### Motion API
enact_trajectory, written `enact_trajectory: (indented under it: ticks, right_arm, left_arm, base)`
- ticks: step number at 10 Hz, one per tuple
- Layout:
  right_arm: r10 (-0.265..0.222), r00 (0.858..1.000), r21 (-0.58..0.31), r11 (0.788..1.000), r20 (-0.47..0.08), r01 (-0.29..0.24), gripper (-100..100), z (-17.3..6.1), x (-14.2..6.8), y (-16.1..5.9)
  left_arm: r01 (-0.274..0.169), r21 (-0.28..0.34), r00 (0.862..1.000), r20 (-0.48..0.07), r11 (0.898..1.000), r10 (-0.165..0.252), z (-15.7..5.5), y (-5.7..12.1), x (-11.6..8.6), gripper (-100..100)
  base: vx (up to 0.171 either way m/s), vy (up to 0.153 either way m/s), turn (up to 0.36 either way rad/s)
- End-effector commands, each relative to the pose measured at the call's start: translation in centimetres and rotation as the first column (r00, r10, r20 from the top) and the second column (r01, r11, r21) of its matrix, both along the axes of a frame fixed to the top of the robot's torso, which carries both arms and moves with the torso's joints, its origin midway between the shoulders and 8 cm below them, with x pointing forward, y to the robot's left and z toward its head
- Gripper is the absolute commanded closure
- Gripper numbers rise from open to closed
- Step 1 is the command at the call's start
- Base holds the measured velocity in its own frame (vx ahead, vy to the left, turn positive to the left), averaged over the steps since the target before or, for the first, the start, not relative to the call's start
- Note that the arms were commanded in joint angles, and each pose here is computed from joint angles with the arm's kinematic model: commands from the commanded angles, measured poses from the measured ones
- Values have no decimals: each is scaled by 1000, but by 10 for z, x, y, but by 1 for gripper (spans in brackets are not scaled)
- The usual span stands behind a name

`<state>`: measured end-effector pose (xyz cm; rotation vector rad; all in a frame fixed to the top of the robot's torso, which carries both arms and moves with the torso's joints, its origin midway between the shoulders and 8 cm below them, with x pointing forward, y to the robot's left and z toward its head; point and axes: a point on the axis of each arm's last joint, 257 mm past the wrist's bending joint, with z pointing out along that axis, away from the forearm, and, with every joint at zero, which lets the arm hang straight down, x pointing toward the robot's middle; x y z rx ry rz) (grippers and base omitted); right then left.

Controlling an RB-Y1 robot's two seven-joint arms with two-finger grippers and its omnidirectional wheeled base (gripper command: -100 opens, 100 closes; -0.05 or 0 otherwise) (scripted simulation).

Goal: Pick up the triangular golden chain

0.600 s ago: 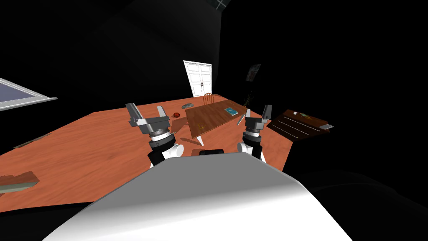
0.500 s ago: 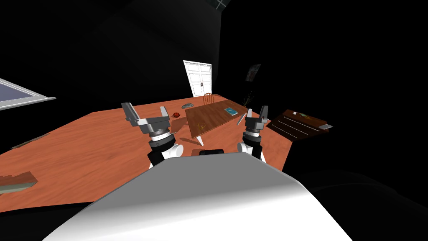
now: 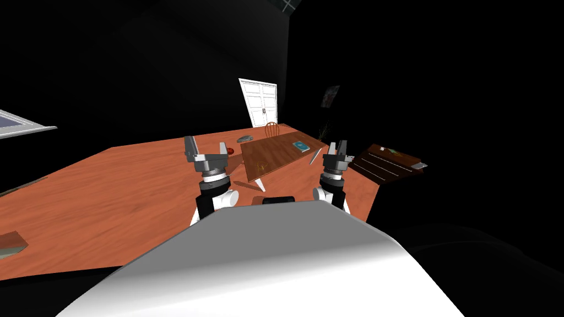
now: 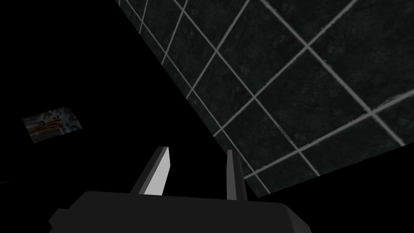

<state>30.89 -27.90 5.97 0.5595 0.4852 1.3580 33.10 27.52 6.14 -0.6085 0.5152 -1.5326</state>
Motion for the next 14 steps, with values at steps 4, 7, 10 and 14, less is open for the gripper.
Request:
enact_trajectory:
  ticks: [4, 7, 10, 14]
  right_arm:
    - [0, 1000, 0, 1000, 0, 0, 0, 0, 0, 0]
    - [0, 1000, 0, 1000, 0, 0, 0, 0, 0, 0]
    - [0, 1000, 0, 1000, 0, 0, 0, 0, 0, 0]
    - [0, 1000, 0, 1000, 0, 0, 0, 0, 0, 0]
  left_arm:
    - [7, 22, 984, -178, 1000, -3, -41, 18, 38, -100]
    - [-5, 13, 962, -274, 1000, 8, -67, 34, 57, -100]
    - [-27, -5, 927, -374, 1000, 23, -98, 55, 75, -100]
    - [-60, -29, 877, -479, 998, 39, -133, 79, 90, -100]
  base:
    - [5, -176, -51]
    - [20, -180, -51]
    - [23, -124, -50]
    - [26, -97, -38]
